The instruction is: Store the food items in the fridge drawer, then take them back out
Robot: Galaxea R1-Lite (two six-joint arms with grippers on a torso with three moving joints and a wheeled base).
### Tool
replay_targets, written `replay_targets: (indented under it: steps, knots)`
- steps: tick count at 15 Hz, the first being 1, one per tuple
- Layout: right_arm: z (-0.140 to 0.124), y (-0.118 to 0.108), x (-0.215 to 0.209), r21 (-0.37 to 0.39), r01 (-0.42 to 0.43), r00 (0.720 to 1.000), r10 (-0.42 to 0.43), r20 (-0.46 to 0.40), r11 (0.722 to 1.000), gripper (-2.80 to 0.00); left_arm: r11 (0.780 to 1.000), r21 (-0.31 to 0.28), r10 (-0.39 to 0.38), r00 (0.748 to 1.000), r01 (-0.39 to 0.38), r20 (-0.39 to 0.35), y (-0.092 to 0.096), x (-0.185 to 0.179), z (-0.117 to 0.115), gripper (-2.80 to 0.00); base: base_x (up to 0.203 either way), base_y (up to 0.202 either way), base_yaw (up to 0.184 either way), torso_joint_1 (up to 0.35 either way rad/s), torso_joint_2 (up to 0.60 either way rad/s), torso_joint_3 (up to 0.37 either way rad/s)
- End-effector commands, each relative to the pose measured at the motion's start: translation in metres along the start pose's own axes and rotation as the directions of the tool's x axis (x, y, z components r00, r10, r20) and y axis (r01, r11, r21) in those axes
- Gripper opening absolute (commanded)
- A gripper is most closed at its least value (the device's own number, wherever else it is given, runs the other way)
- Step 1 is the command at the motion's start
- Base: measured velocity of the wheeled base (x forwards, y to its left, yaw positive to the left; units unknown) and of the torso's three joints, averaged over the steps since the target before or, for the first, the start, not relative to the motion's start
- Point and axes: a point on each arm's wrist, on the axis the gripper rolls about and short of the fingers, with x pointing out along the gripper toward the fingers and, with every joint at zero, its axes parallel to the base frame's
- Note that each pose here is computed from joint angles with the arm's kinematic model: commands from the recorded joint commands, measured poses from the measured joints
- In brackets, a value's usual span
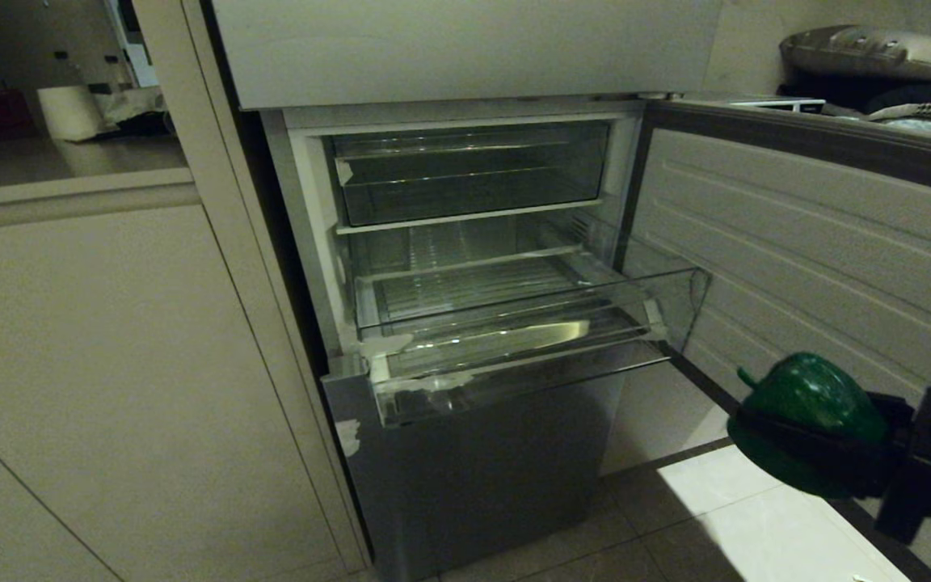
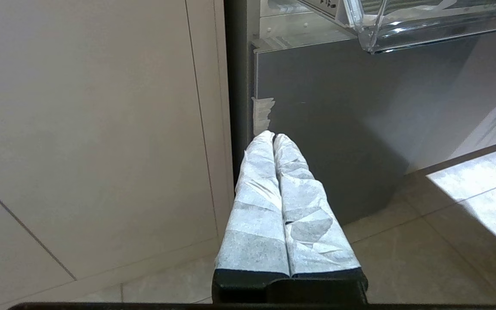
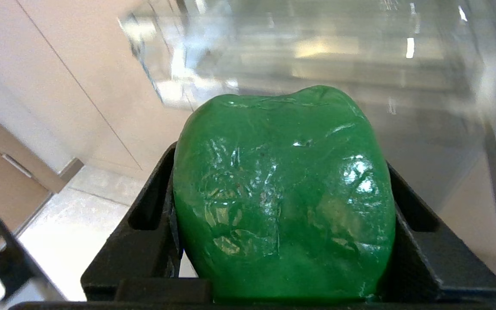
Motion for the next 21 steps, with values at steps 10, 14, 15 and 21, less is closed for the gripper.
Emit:
replay_targets:
  steps: [10,14,15,21]
  knots:
    - [0.034,0.0,0.181,-0.047,0.17,0.985,-0.169,0.033,0.984,-2.8,1.0,0.0,0.0,1.0,0.0,0.0,0.0,0.0,0.0,-2.8,0.0,0.0,0.0,0.0,0.0,0.0]
    - [0.044,-0.015,0.213,-0.06,0.206,0.963,-0.191,0.191,0.977,-2.8,1.0,0.0,0.0,1.0,0.0,-0.001,0.0,0.0,0.0,-2.8,0.0,0.0,0.0,0.0,0.0,0.0]
    - [0.049,-0.019,0.223,-0.055,0.213,0.951,-0.194,0.242,0.976,-2.8,1.0,0.0,0.0,1.0,0.0,-0.001,0.0,0.0,0.0,-2.8,0.0,0.0,0.0,0.0,0.0,0.0]
    - [0.044,-0.041,0.283,-0.121,0.285,0.915,-0.233,0.329,0.951,-2.8,1.0,0.0,0.0,1.0,0.0,-0.001,0.0,0.0,0.0,-2.8,0.0,0.0,0.0,0.006,0.0,0.0]
